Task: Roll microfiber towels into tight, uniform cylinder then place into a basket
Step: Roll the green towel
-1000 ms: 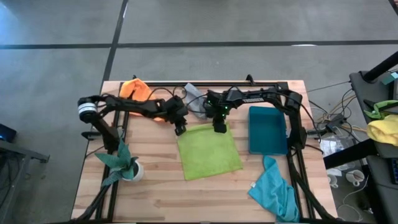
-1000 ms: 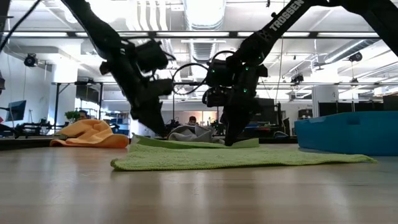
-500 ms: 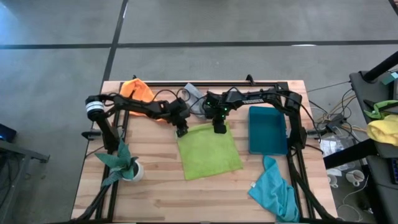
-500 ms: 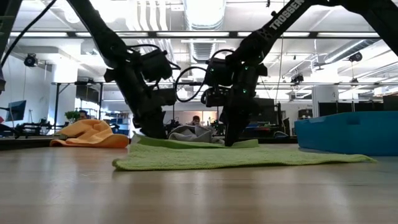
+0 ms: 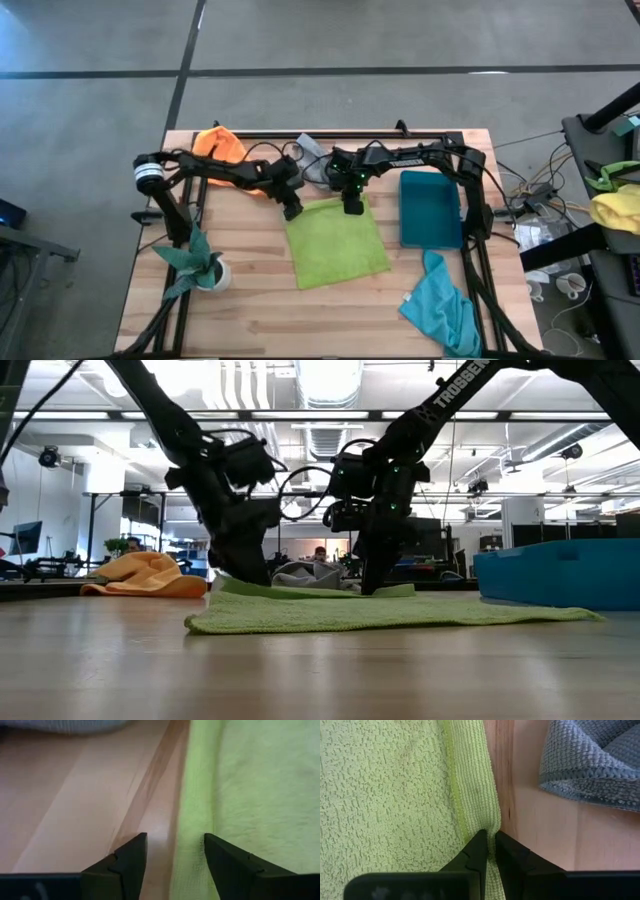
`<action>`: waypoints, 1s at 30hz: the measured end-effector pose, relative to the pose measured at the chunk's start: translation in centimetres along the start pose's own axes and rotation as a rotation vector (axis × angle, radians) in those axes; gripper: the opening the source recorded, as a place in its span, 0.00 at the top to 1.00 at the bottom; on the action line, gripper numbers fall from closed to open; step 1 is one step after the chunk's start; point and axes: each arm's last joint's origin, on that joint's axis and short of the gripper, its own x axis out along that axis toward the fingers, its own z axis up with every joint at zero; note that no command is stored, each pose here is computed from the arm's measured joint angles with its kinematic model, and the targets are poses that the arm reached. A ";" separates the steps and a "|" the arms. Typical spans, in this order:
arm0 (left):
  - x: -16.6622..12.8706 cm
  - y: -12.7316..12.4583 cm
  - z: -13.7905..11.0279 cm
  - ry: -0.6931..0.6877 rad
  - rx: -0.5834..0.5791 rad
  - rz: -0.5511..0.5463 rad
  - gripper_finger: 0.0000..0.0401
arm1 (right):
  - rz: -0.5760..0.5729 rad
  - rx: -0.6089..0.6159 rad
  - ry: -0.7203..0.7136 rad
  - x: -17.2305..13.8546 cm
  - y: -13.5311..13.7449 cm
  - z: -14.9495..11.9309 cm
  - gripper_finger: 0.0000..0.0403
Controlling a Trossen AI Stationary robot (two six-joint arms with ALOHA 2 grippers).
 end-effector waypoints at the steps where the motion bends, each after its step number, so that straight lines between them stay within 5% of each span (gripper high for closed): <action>1: 0.2 0.1 0.0 0.003 -0.008 0.001 0.53 | 0.000 0.000 0.000 0.0 0.0 0.0 0.92; 7: 0.9 0.3 -0.3 0.022 -0.020 0.015 0.60 | -0.001 -0.001 0.000 0.0 0.0 0.0 0.92; 15: 1.2 -1.1 -0.5 0.026 0.064 0.019 0.97 | -0.050 -0.071 0.019 0.1 1.0 0.4 0.95; 22: -0.5 -2.3 -0.3 0.015 0.169 0.125 1.00 | -0.167 -0.127 0.023 -1.4 2.2 1.0 0.98; 30: -4.3 -1.3 1.4 -0.082 0.345 0.440 1.00 | -0.446 -0.138 0.059 -3.9 1.1 1.1 0.98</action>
